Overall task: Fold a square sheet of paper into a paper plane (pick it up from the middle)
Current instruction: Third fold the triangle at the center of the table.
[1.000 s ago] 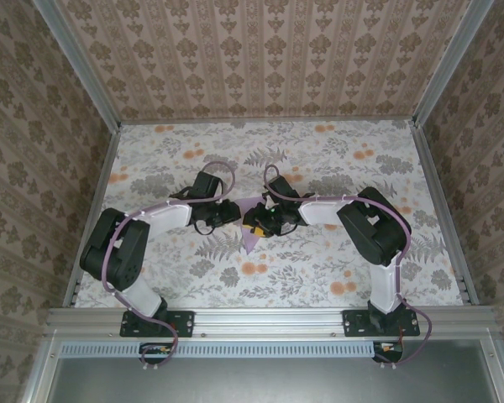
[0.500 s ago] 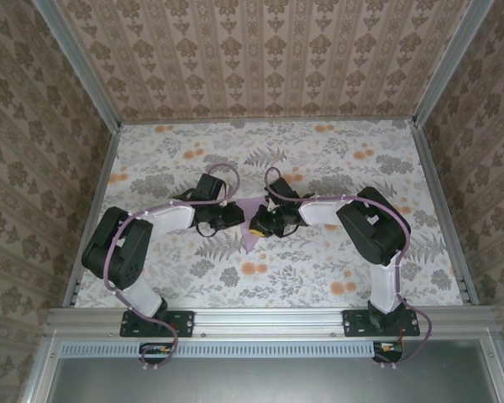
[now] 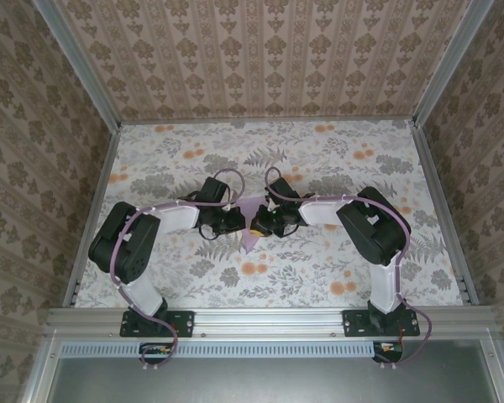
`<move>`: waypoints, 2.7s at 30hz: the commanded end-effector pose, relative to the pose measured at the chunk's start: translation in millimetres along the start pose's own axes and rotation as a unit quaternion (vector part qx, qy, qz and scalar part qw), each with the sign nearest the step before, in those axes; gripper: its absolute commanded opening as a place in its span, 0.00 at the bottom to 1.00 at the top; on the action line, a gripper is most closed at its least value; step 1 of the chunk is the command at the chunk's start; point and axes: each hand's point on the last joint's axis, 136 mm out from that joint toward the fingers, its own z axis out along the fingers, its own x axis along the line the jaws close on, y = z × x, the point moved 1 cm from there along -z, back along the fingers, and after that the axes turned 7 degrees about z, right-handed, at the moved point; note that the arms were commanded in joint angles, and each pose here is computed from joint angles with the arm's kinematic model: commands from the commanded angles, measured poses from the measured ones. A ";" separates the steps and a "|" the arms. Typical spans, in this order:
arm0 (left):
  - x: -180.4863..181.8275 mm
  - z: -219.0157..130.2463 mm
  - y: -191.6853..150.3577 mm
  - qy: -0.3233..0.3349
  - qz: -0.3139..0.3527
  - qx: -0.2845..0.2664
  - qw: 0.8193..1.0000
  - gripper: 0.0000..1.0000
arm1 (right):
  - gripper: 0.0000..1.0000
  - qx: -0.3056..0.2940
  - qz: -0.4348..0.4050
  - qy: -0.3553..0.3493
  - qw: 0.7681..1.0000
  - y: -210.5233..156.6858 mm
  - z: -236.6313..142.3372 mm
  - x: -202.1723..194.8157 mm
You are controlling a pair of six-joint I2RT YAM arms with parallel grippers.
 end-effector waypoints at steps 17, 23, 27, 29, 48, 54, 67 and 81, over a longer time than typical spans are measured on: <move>-12.1 -6.2 -5.1 0.020 0.040 -0.010 0.999 0.02 | 0.02 0.004 0.024 -0.047 0.999 -3.0 8.3 -30.6; 2.7 2.6 -9.9 0.051 0.019 0.001 0.999 0.00 | 0.00 0.005 0.025 -0.046 0.999 -3.7 8.2 -30.9; 6.0 6.3 -10.2 0.057 0.015 0.005 0.998 0.00 | 0.00 0.006 0.024 -0.036 0.999 -4.0 8.0 -27.4; 10.2 8.2 -11.9 0.066 0.012 0.010 0.998 0.00 | 0.00 0.009 0.020 -0.026 0.999 -4.7 8.4 -23.2; 29.9 12.9 -18.4 0.120 0.029 0.043 0.991 0.00 | 0.02 -0.037 -0.152 0.028 0.987 6.5 -37.4 6.1; 29.9 13.1 -17.7 0.121 0.030 0.044 0.991 0.00 | 0.02 -0.023 -0.149 0.017 0.988 9.8 -25.7 2.7; 34.4 14.8 -20.7 0.130 0.029 0.053 0.990 0.00 | 0.02 -0.037 -0.084 -0.030 0.995 26.7 -14.4 -35.5; 39.6 20.2 -22.5 0.136 0.033 0.062 0.988 0.00 | 0.02 -0.105 -0.077 0.025 0.991 50.0 -64.2 -17.1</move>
